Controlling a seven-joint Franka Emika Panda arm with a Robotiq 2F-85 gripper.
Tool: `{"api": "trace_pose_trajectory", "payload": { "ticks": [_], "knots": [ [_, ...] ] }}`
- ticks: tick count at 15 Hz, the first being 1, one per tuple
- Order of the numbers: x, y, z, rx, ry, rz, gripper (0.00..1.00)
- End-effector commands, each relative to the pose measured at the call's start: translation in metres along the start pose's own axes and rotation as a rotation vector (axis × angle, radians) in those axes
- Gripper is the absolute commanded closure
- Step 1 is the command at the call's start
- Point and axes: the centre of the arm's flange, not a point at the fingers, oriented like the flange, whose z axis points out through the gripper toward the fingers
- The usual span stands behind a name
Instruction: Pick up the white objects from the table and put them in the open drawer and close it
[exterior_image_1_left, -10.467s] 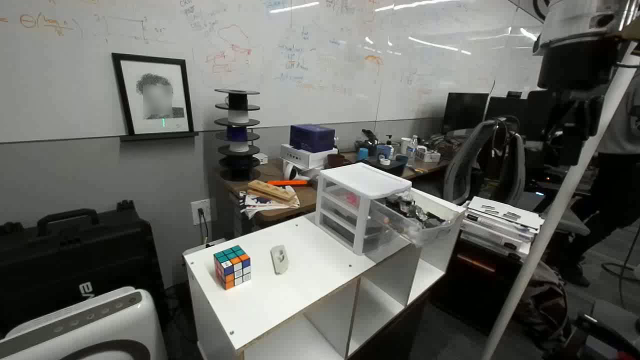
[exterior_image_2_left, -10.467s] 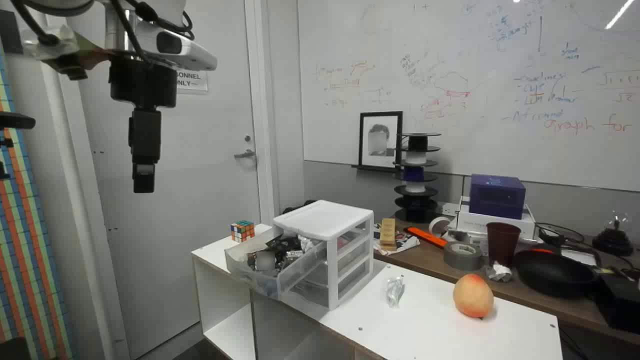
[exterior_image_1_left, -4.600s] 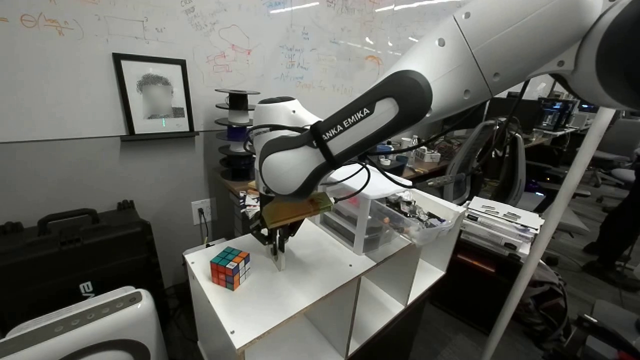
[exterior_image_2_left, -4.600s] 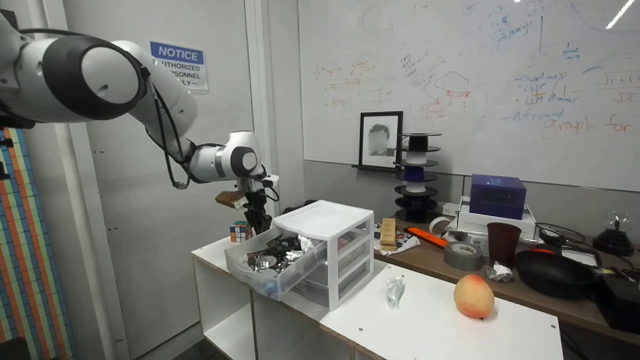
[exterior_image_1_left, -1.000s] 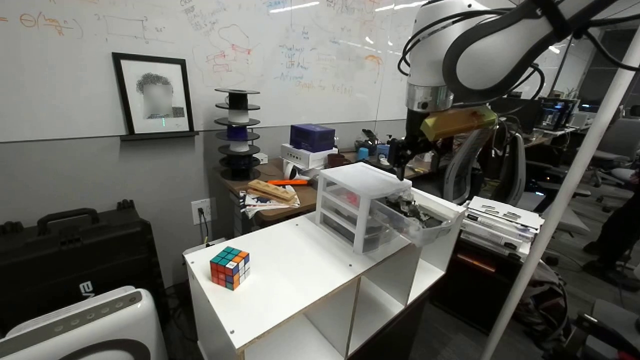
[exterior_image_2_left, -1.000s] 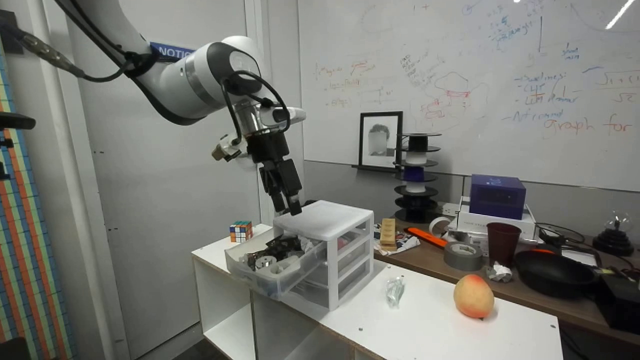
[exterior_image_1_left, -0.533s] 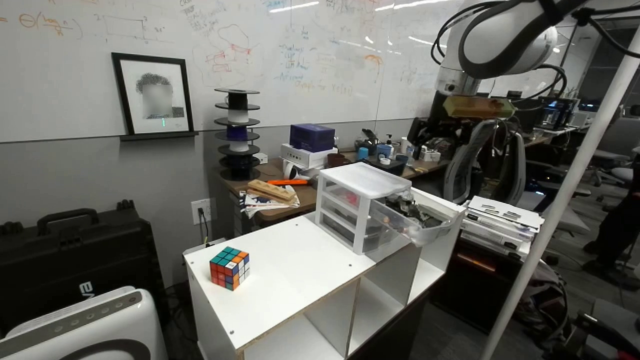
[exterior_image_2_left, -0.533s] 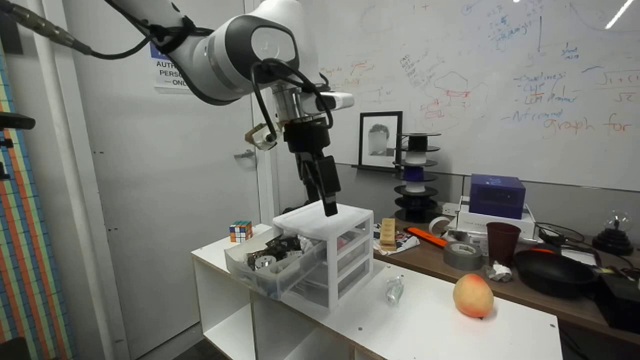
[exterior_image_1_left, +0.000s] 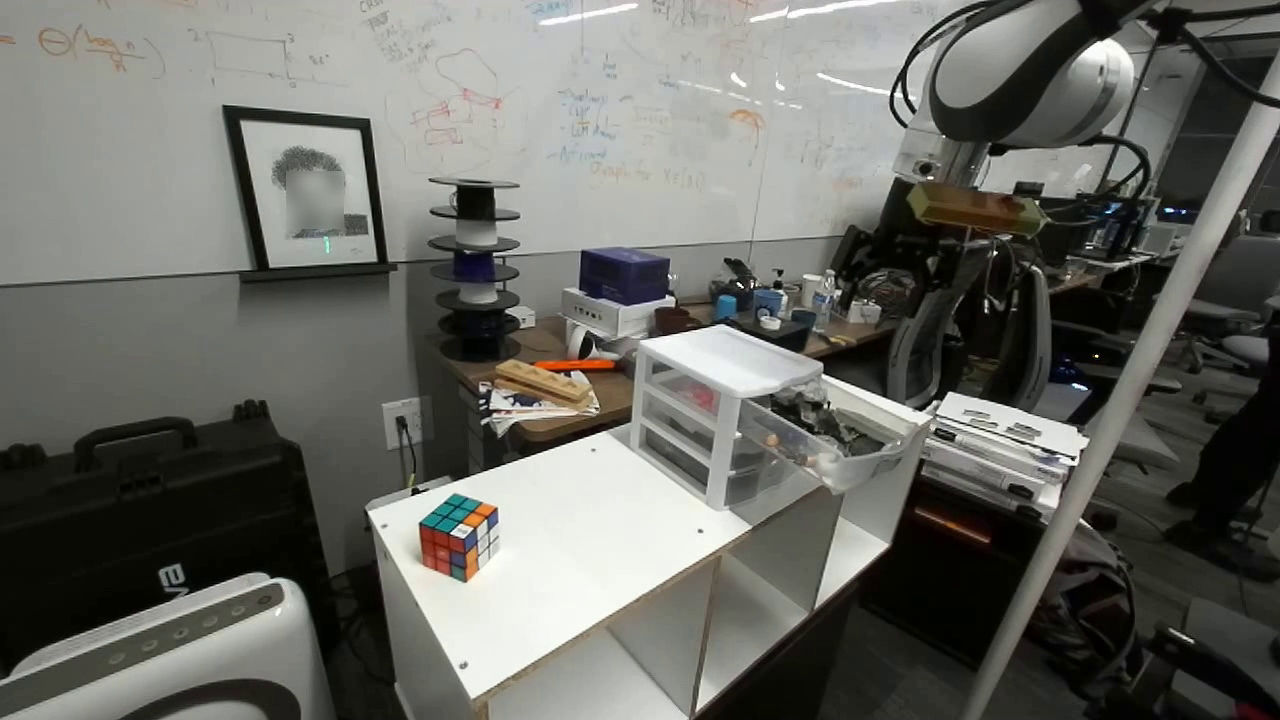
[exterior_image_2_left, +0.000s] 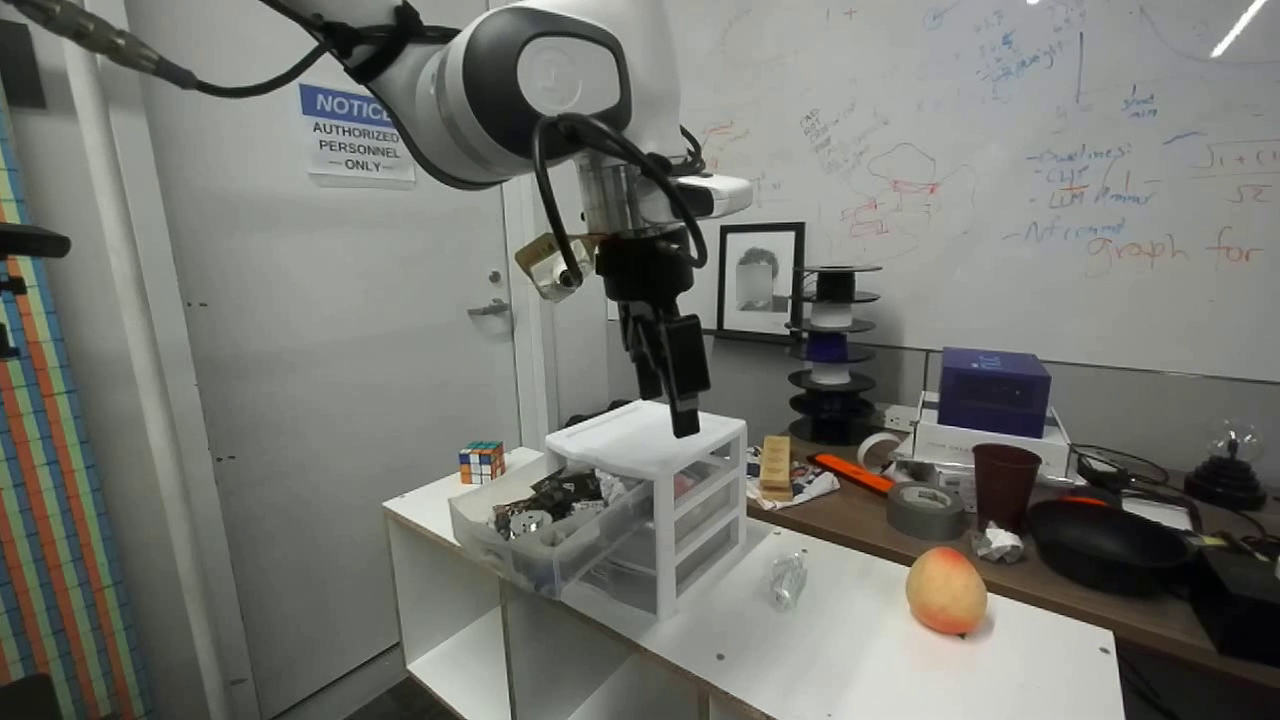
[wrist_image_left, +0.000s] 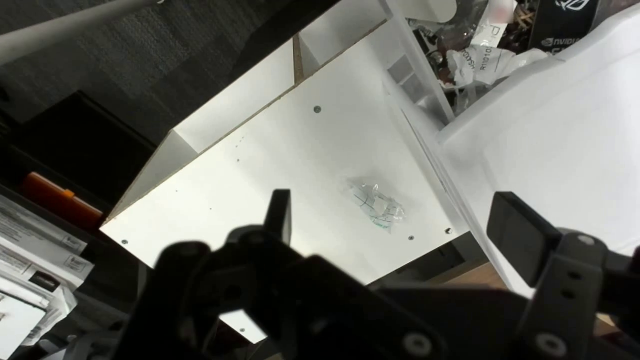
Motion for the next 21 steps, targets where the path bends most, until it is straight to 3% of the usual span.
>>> {"api": "trace_pose_trajectory", "payload": {
  "ticks": [1,3,5,10,15,21],
  "knots": [
    [0.000,0.000,0.000,0.000,0.000,0.000,0.00],
    [0.000,0.000,0.000,0.000,0.000,0.000,0.00],
    [0.012,0.006,-0.003,-0.050,0.056,0.036,0.00],
    [0.057,0.030,0.000,-0.103,0.064,-0.105,0.00],
    [0.084,0.040,0.051,-0.135,0.081,-0.310,0.00],
    [0.123,0.002,0.134,-0.159,0.098,-0.439,0.00]
  ]
}}
